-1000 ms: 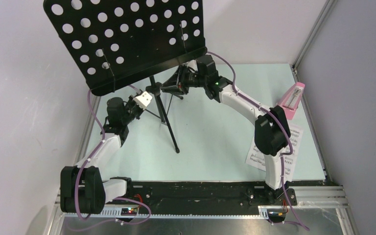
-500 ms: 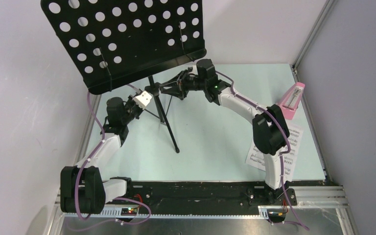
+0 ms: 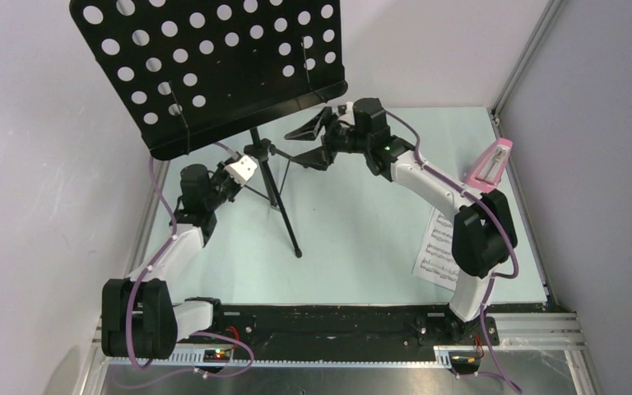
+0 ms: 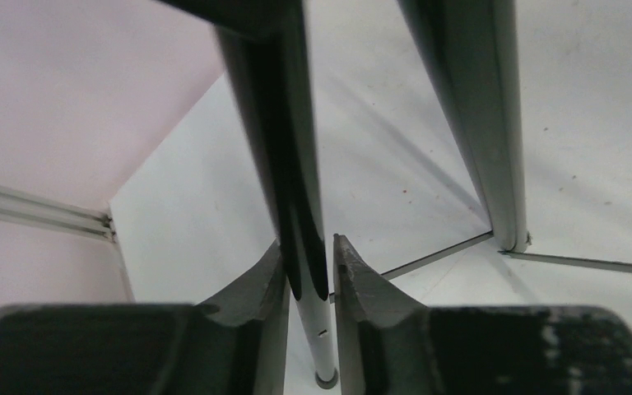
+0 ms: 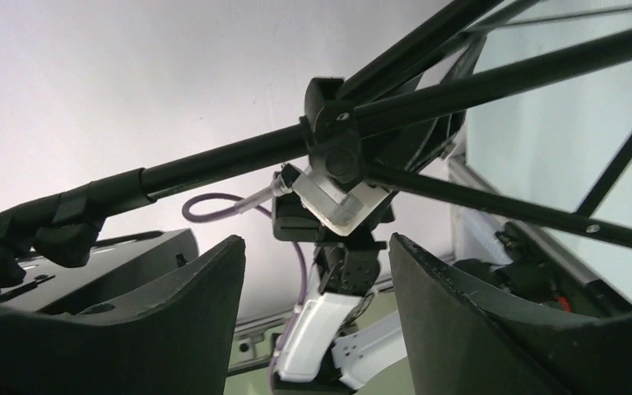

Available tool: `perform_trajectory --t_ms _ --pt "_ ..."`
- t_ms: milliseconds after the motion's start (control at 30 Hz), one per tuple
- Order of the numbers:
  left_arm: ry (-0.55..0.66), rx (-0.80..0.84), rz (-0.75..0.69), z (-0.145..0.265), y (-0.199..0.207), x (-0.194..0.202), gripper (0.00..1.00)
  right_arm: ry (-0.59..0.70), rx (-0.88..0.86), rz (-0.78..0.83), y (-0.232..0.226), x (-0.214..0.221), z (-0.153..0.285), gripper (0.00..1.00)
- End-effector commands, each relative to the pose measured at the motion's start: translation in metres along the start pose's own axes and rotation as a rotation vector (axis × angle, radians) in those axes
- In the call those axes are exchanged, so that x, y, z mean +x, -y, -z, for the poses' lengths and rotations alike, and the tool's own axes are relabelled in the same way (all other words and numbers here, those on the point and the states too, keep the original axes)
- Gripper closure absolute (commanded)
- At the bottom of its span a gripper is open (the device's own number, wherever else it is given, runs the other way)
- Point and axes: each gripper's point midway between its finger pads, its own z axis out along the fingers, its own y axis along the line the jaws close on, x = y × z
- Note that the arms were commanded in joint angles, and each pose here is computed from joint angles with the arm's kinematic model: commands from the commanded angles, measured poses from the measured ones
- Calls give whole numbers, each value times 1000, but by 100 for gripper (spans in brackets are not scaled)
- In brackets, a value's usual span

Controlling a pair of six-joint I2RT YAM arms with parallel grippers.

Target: Set up the instrument practice props

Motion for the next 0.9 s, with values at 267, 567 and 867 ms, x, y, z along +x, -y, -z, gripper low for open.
perform_trajectory --t_ms 267,567,867 --pt "-21 76 105 16 22 11 1 200 258 155 77 -37 34 29" --pt "49 3 238 31 19 -5 0 341 404 242 108 -64 76 29" --pt "93 -229 457 65 1 -10 0 441 538 313 144 -81 122 29"
